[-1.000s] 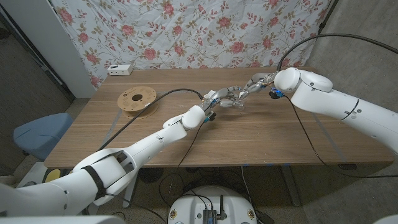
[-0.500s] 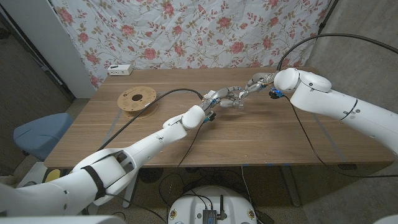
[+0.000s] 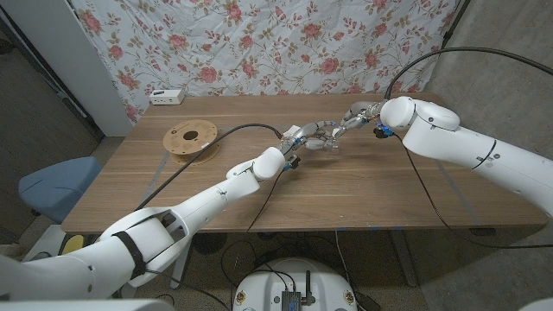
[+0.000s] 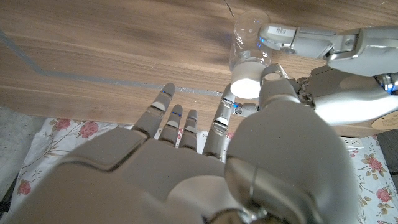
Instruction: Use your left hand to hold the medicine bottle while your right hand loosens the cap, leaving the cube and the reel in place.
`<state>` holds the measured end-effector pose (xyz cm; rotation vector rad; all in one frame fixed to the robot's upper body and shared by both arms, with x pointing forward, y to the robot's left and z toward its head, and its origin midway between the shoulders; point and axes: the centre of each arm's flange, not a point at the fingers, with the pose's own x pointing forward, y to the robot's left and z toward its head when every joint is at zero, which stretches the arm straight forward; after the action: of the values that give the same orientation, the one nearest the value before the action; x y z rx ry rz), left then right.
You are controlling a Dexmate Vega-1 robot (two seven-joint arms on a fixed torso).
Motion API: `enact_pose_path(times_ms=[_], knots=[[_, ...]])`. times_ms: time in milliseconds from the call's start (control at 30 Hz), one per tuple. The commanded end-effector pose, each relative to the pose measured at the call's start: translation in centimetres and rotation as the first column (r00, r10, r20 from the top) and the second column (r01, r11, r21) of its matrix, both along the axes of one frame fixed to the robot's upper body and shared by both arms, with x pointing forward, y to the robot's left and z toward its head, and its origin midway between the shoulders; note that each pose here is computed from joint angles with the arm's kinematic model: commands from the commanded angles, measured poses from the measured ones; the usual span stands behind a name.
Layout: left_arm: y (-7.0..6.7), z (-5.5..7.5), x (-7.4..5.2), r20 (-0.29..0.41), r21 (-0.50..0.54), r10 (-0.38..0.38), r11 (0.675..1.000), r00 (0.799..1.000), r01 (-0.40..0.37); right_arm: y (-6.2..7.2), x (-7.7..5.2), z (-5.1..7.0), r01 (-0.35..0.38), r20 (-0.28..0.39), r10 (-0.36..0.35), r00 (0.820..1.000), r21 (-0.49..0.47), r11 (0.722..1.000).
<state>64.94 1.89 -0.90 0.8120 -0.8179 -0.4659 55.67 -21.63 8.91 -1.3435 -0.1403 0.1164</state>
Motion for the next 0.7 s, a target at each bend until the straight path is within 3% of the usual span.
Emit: enact_pose_path(times_ms=[33,700], knots=[[0.05,-0.21,-0.28,0.001,-0.001,0.000,1.000,1.000,0.000,0.14,-0.38,-0.34,0.004,0.018,-0.004,1.000,-0.002,1.000],[0.18,-0.32,-0.49,0.005,0.000,-0.005,1.000,1.000,0.005,0.22,-1.10,-0.34,-0.023,0.033,0.023,0.999,0.024,0.999]])
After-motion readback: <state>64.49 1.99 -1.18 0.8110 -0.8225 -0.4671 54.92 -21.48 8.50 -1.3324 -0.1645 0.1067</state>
